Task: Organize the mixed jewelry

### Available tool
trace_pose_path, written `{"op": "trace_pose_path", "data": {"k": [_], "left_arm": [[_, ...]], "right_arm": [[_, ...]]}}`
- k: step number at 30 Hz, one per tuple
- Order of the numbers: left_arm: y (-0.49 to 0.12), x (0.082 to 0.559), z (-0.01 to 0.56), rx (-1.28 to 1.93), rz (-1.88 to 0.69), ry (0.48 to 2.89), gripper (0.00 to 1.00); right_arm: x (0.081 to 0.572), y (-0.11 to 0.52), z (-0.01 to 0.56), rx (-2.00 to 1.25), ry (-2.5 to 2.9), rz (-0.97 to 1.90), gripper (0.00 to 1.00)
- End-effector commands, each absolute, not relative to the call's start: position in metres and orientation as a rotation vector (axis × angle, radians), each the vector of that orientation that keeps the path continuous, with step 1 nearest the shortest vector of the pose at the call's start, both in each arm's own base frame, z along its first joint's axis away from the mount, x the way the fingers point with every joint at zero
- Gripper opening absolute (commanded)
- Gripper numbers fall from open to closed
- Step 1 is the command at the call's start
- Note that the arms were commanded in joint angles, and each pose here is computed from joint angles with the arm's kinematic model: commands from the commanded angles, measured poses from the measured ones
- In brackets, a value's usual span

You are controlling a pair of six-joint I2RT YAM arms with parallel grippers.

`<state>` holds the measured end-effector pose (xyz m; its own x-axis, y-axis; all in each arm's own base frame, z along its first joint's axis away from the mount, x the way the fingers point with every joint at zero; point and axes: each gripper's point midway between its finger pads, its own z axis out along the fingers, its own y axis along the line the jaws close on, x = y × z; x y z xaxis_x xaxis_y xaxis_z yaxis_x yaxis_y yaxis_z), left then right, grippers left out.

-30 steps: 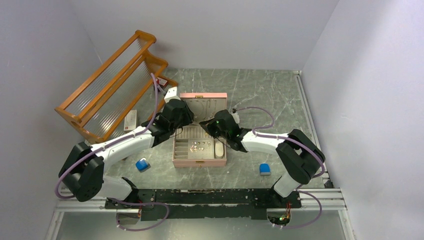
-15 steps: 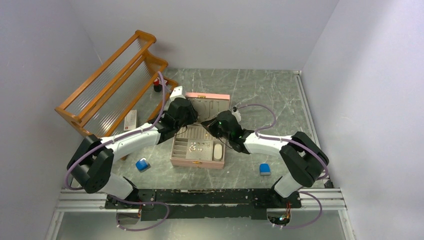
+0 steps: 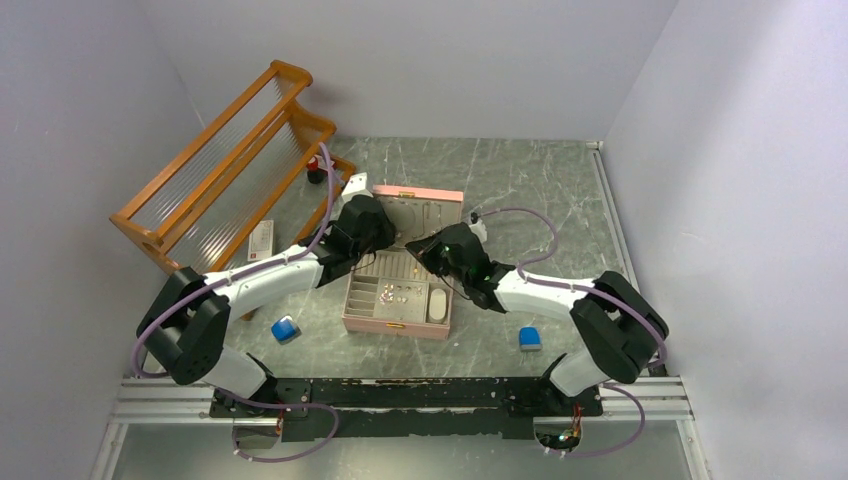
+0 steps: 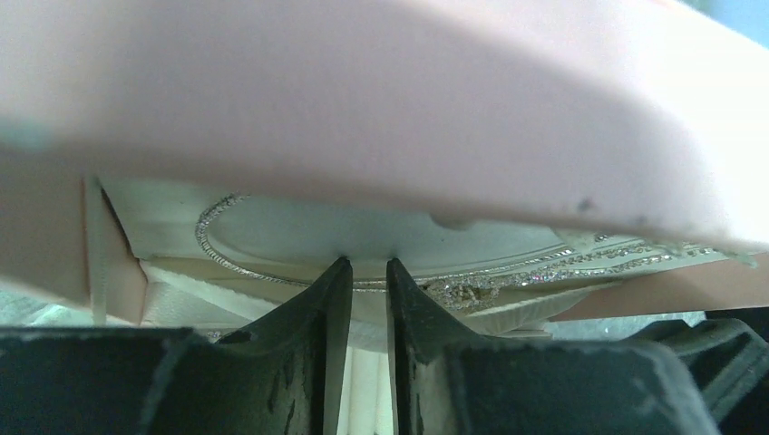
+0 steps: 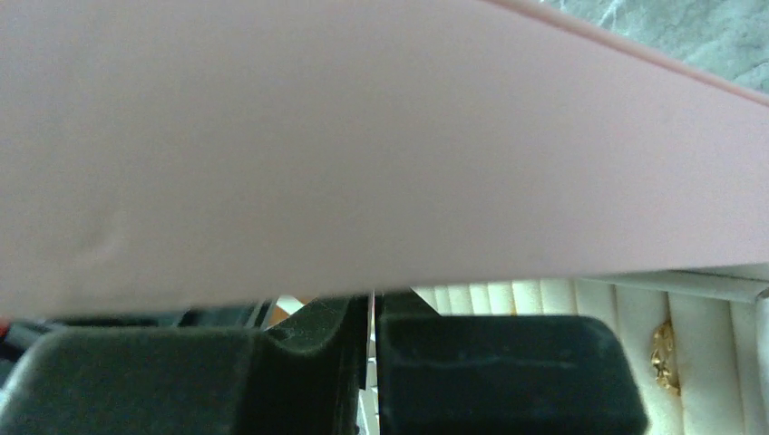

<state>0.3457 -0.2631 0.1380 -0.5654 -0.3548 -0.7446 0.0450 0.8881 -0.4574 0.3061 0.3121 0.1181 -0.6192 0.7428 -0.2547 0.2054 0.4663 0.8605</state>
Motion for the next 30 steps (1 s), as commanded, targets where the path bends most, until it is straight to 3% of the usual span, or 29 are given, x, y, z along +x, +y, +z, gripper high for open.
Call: {"op": "trace_pose_path", "data": {"k": [1,15,30], "left_arm": [[-0.253,0.362,0.141,-0.269,-0.471,2.077,0.26],[-0.262,0.363,0.153,-0.219,-0.498,2.087,0.24],[-0.259,0.342,0.191,-0.205,-0.613,2.061,0.34]], "right_arm": [[0.303,0.324,0.159,0.717,1.995,1.251,0.08],[0.303,0.311,0.158,0.763,1.978,1.203,0.09],[0.302,0.283,0.194,0.649,1.916,1.086,0.32]]}}
